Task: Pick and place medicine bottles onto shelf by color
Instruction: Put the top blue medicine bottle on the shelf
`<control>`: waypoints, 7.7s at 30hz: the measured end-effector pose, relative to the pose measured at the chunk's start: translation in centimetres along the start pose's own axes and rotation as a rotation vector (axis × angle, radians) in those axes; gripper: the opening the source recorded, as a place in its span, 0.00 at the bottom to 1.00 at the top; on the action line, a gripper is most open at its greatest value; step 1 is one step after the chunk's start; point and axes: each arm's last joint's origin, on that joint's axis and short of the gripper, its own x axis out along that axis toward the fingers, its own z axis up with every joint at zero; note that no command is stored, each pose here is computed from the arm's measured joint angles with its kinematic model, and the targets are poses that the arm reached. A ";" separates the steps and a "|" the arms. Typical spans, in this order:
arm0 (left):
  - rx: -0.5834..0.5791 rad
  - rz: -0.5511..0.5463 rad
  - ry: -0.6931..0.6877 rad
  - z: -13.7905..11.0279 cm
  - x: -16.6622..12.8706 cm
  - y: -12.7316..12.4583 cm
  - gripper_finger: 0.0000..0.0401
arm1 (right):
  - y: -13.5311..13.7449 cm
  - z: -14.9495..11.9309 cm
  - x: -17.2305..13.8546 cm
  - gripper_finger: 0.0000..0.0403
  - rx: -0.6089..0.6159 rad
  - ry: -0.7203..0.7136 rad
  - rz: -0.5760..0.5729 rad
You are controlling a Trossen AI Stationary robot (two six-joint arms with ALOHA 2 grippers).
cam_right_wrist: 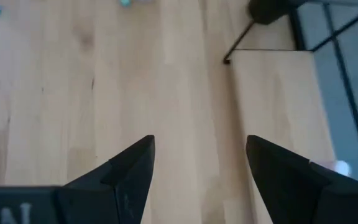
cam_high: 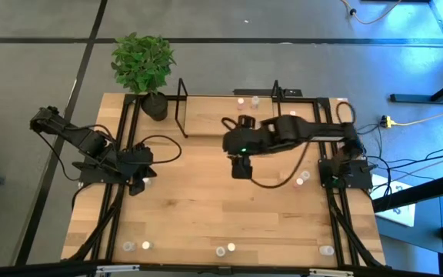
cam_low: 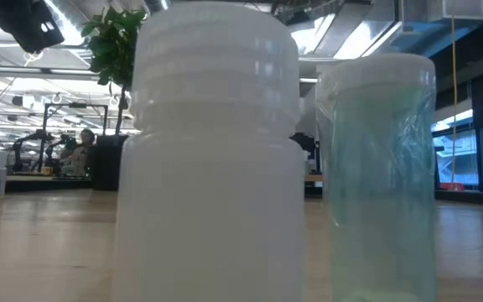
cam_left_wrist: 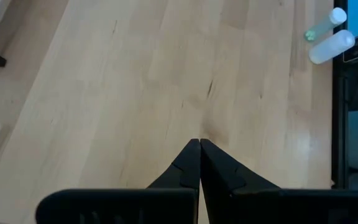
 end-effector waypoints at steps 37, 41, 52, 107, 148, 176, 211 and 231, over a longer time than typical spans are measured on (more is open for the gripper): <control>-0.724 0.210 0.211 -3.5 3.0 1.7 0.00 | 3.2 -4.9 2.2 0.63 -0.104 -0.496 0.286; -0.716 0.210 0.212 -3.5 3.0 1.7 0.00 | 3.0 -5.1 2.5 0.63 -0.080 -0.473 0.202; -0.716 0.209 0.211 -3.5 3.0 1.7 0.00 | 3.1 -6.1 3.7 0.63 -0.012 -0.331 0.176; -1.070 0.304 0.227 -3.7 3.7 1.2 0.62 | 3.1 -6.0 3.6 0.63 -0.013 -0.340 0.176; -1.034 0.594 0.222 -3.6 9.3 -0.4 0.75 | 3.1 -6.0 3.6 0.63 -0.010 -0.350 0.177; -0.618 0.449 0.260 -4.5 9.1 -2.2 0.75 | 3.1 -5.9 3.5 0.63 -0.010 -0.351 0.177; 0.154 0.478 0.341 -4.4 13.2 -2.1 0.75 | 3.1 -5.9 3.5 0.63 -0.010 -0.352 0.177; 0.162 0.564 0.450 -4.1 16.4 -0.8 0.75 | 3.1 -5.9 3.5 0.63 -0.010 -0.352 0.177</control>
